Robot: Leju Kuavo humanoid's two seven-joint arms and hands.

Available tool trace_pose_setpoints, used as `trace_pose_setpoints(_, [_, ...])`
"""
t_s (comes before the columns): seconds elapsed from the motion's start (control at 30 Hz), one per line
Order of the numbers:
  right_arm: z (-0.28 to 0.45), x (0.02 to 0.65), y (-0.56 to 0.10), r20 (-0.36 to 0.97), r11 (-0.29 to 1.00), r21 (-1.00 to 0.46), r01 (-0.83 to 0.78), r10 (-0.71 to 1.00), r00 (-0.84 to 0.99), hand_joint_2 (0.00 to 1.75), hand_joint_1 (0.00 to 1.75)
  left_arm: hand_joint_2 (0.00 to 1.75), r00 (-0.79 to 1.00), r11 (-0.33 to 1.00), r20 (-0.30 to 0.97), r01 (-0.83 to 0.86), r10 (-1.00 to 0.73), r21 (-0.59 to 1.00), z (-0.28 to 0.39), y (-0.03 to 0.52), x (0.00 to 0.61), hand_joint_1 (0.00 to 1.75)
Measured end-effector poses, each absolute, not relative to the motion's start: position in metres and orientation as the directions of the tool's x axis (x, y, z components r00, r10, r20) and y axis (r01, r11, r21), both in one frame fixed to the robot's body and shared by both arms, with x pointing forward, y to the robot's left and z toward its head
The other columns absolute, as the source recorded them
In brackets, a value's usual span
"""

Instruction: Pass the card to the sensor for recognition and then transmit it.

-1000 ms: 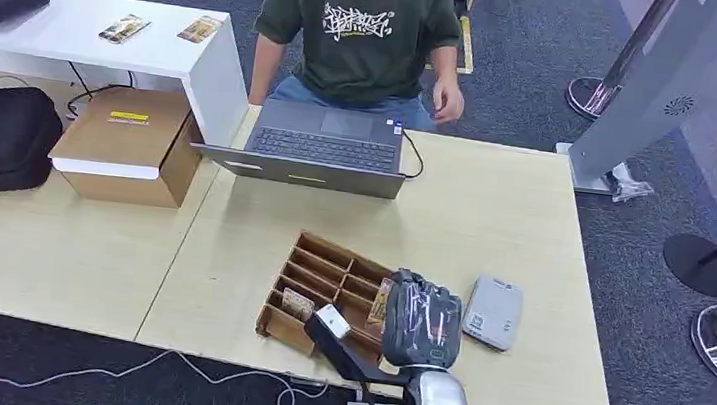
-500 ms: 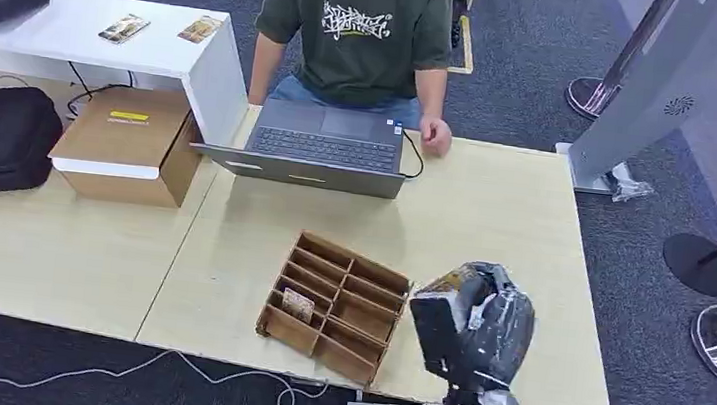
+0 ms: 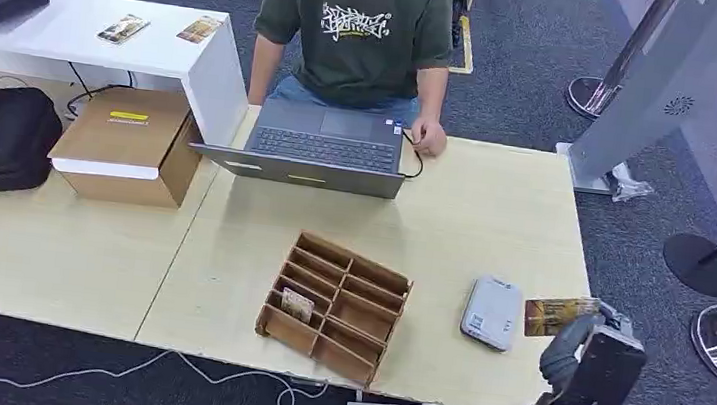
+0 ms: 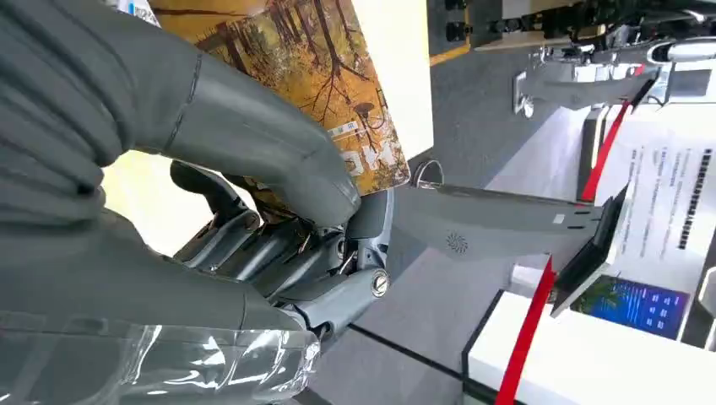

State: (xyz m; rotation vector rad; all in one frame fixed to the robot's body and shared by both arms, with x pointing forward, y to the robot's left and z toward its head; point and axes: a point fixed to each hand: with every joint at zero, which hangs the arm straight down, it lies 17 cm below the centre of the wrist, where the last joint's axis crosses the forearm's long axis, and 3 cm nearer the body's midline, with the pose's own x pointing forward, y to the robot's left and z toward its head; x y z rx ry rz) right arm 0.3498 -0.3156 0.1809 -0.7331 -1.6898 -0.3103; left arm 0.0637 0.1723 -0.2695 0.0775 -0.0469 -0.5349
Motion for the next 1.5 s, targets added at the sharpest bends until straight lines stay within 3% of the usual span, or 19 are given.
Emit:
trace_pose_setpoints(0.37, [0.198, 0.369, -0.313, 0.903, 0.735, -0.242, 0.633, 0.409, -0.13, 1.75, 1.75, 0.0, 0.829, 0.828, 0.033, 0.552, -0.558, 0.1, -0.268, 0.169, 0.067, 0.0])
trace_pose_setpoints(0.67, [0.261, 0.466, -0.264, 0.762, 0.668, -0.408, 0.623, 0.625, -0.171, 1.75, 1.75, 0.0, 0.786, 0.786, 0.058, 0.608, -0.616, 0.111, -0.266, 0.163, 0.079, 0.0])
trace_pose_setpoints(1.07, [0.329, 0.584, -0.201, 0.466, 0.401, -0.682, 0.612, 0.883, -0.059, 1.75, 1.75, 0.0, 0.696, 0.698, 0.072, 0.703, -0.714, 0.136, -0.263, 0.16, 0.093, 0.0])
trace_pose_setpoints(1.5, [0.359, 0.623, -0.184, 0.281, 0.214, -0.781, 0.587, 0.959, 0.025, 1.75, 1.75, 0.0, 0.627, 0.63, 0.073, 0.759, -0.775, 0.165, -0.261, 0.158, 0.1, 0.0])
